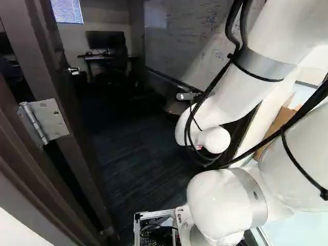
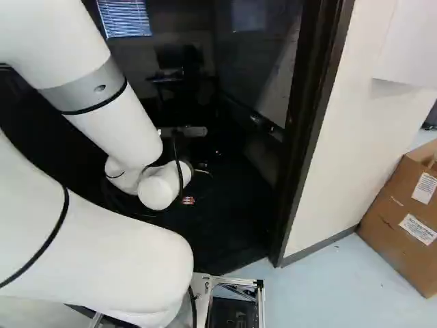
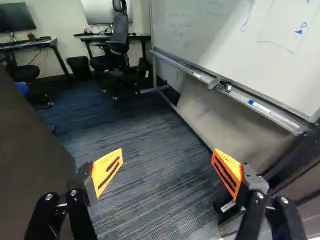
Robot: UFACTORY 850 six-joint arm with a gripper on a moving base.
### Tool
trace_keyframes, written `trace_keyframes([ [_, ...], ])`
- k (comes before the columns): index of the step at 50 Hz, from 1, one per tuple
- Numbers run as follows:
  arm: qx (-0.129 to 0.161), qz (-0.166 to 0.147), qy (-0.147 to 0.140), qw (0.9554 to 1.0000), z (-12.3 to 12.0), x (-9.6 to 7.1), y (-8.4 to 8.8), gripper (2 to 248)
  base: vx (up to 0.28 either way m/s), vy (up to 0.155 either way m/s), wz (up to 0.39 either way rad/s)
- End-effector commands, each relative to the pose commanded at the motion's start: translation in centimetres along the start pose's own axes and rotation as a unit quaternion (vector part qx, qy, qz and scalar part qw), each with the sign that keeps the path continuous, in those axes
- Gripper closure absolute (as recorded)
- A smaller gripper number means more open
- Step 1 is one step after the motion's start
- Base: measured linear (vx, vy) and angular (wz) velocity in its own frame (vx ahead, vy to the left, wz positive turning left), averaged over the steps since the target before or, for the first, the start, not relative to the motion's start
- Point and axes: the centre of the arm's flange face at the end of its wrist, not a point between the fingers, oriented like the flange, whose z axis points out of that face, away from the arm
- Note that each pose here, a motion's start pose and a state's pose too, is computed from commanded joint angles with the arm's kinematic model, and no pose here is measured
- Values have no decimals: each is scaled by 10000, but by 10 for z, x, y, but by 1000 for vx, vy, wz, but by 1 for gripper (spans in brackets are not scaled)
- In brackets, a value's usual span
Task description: Open the door and move inside
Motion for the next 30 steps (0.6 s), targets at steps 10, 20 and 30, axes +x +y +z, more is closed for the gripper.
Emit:
trace_keyframes([
  [10,0,0,0,10000,0,0,0,3,122,52,264],
  [20,0,0,0,10000,0,0,0,3,137,56,275],
  [30,0,0,0,10000,0,0,0,3,158,8,267],
])
